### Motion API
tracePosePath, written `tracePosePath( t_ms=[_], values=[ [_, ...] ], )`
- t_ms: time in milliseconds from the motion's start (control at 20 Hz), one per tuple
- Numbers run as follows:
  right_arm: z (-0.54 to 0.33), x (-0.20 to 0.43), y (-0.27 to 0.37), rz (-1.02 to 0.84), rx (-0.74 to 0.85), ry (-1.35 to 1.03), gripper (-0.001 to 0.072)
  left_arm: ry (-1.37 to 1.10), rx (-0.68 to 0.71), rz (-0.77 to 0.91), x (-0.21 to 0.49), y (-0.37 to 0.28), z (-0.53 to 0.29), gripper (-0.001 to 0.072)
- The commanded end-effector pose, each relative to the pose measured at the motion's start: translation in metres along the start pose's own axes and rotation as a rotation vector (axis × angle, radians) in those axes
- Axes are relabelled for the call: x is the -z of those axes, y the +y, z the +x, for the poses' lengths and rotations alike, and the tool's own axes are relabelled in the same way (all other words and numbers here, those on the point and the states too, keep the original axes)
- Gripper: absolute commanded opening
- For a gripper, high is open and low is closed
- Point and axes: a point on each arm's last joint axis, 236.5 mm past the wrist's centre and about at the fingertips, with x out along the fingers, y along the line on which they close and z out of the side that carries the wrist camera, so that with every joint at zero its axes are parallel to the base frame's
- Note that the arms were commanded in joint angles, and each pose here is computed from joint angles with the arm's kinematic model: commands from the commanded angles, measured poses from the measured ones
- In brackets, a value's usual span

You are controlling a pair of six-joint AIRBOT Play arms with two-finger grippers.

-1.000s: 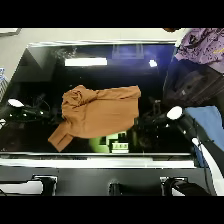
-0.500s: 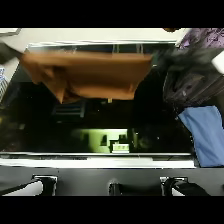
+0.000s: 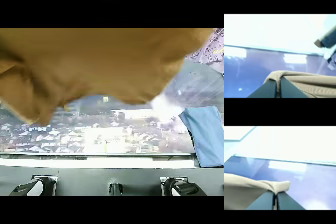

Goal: Fold the clothes and pants, and hang the long-sleeved shirts on hangers.

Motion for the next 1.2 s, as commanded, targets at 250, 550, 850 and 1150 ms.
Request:
tracePosePath(
  t_ms=[250,550,850,1150],
  values=[
    [0.107,0.065,-0.052,0.054,0.137,0.251,0.0032,0.237,-0.062,-0.108,0.052,0.056,0.085,0.0015],
    [0.258,0.244,-0.105,0.120,0.204,0.704,0.0032,0.761,-0.022,-0.237,0.248,0.144,0.270,0.0016],
    [0.349,0.389,-0.132,0.196,0.210,0.865,0.0033,0.937,-0.025,-0.414,0.418,0.177,0.368,0.0017],
    [0.377,0.454,-0.109,0.376,0.124,0.931,0.0033,0.940,-0.032,-0.459,0.450,0.183,0.384,0.0021]
  ],
)
